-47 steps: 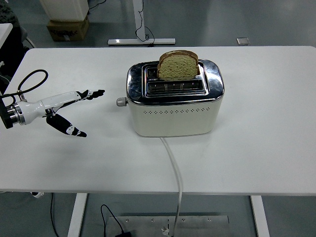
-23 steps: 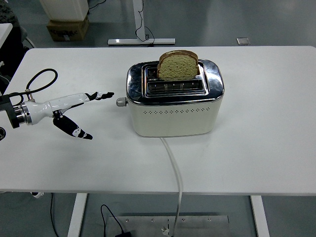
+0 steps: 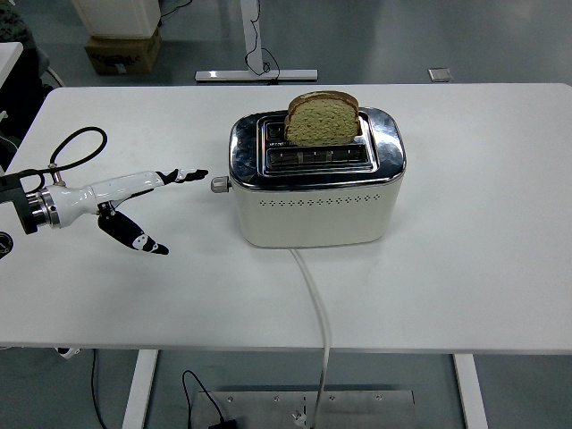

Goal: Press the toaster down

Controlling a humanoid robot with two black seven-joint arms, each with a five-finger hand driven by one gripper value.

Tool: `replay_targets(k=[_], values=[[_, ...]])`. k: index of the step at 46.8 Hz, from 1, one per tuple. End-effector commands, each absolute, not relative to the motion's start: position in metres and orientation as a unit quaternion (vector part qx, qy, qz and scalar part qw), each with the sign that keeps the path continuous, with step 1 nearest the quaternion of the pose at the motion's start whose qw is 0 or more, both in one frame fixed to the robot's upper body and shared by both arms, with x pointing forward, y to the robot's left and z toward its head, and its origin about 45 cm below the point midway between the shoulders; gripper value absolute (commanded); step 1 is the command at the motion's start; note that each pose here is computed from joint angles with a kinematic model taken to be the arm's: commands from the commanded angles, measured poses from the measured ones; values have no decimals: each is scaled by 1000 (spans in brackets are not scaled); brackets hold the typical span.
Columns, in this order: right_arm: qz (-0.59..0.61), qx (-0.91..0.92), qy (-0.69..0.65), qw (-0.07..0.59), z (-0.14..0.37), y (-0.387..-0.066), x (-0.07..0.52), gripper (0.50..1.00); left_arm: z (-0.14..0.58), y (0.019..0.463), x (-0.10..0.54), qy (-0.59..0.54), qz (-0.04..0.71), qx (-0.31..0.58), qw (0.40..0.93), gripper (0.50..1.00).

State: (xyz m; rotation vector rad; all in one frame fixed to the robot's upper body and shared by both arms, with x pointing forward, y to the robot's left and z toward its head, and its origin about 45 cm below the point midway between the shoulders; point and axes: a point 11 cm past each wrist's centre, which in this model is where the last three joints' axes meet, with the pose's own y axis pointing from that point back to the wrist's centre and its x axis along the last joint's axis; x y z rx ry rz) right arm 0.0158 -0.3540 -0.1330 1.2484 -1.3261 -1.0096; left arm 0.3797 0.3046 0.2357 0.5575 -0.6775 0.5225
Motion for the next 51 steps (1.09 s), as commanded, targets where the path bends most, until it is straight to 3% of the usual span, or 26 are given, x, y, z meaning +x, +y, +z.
replay_targets(k=[1,51], values=[[-418,517,-550,505,-133,-354,16,998,233,303,379,-328,244,272,871,1000],[-418,517,-550,505,-133,-354,16,998,226,297,378,-324,240,272,874,1000]])
